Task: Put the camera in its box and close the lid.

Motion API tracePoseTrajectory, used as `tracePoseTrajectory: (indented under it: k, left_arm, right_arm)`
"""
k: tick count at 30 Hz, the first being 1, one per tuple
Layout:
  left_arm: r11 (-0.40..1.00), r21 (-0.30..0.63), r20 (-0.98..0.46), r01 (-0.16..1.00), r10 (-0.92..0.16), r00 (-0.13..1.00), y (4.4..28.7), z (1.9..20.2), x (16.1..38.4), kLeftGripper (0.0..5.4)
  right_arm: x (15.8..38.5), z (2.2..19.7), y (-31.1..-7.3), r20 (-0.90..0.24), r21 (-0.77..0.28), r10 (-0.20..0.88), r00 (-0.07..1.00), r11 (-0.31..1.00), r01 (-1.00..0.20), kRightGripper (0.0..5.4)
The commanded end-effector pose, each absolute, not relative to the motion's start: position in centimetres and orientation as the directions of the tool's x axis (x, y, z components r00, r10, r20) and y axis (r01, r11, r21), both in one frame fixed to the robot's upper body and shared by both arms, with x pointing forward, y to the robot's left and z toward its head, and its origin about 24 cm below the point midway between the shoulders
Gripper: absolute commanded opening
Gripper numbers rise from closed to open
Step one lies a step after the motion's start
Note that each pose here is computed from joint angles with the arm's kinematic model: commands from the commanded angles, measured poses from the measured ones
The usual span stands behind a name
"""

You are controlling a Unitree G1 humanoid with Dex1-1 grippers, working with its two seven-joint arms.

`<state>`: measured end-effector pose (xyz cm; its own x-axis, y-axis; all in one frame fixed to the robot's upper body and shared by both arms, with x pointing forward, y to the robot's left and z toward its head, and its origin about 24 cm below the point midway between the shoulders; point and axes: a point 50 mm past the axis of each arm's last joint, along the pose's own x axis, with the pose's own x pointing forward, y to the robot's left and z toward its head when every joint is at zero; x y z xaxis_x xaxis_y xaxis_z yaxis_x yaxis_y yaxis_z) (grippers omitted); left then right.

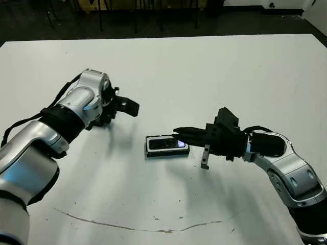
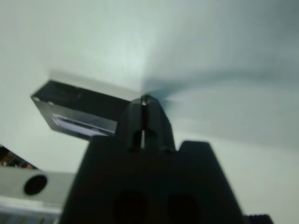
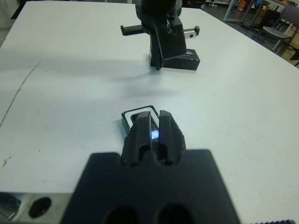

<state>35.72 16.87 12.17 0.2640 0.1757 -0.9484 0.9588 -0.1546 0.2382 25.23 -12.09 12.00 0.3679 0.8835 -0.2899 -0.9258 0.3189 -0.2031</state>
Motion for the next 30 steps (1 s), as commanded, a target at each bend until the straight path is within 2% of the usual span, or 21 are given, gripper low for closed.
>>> tracePoseTrajectory:
  k: [1,4,8,11,17,20,24,27,30]
  left_arm:
    - [-0.154,0.232,-0.96,0.96,0.125,0.252,17.6,11.4,35.2,0.0]
    - [-0.069,0.333,-0.941,0.94,-0.081,0.328,17.5,13.1,34.9,0.0]
    - [0.05,0.465,-0.835,0.884,-0.308,0.457,16.8,16.0,33.5,0.0]
    - [0.142,0.516,-0.749,0.845,-0.404,0.525,16.5,17.4,32.1,0.0]
    - [0.378,0.536,-0.56,0.755,-0.509,0.653,17.9,18.5,29.8,0.0]
    - [0.586,0.519,-0.409,0.623,-0.47,0.782,19.2,18.6,28.8,0.0]
    - [0.84,0.437,-0.214,0.322,-0.251,0.944,21.1,17.8,27.4,0.0]
    - [0.896,0.424,-0.146,0.13,-0.074,0.987,22.3,16.9,26.6,0.0]
    - [0.886,0.463,-0.137,0.037,0.03,0.99,23.0,16.1,26.4,0.31]
  right_arm:
    - [25.2,11.9,-12.3,-0.326,-0.211,0.872,0.366,0.31,-0.927,0.01]
    - [25.1,11.9,-12.4,-0.327,-0.2,0.872,0.364,0.313,-0.928,0.01]
    - [25.0,11.9,-12.5,-0.343,-0.194,0.864,0.369,0.319,-0.928,0.01]
    - [24.9,12.0,-12.6,-0.362,-0.202,0.852,0.377,0.323,-0.924,0.01]
    - [25.0,11.8,-12.5,-0.347,-0.19,0.866,0.36,0.311,-0.931,0.01]
    - [25.1,11.8,-12.6,-0.355,-0.181,0.862,0.361,0.316,-0.931,0.01]
    - [25.0,11.9,-12.8,-0.355,-0.189,0.859,0.369,0.32,-0.928,0.01]
    - [25.1,11.7,-12.9,-0.347,-0.186,0.865,0.363,0.316,-0.93,0.01]
    - [25.1,11.6,-13.0,-0.339,-0.184,0.869,0.361,0.315,-0.931,0.0]
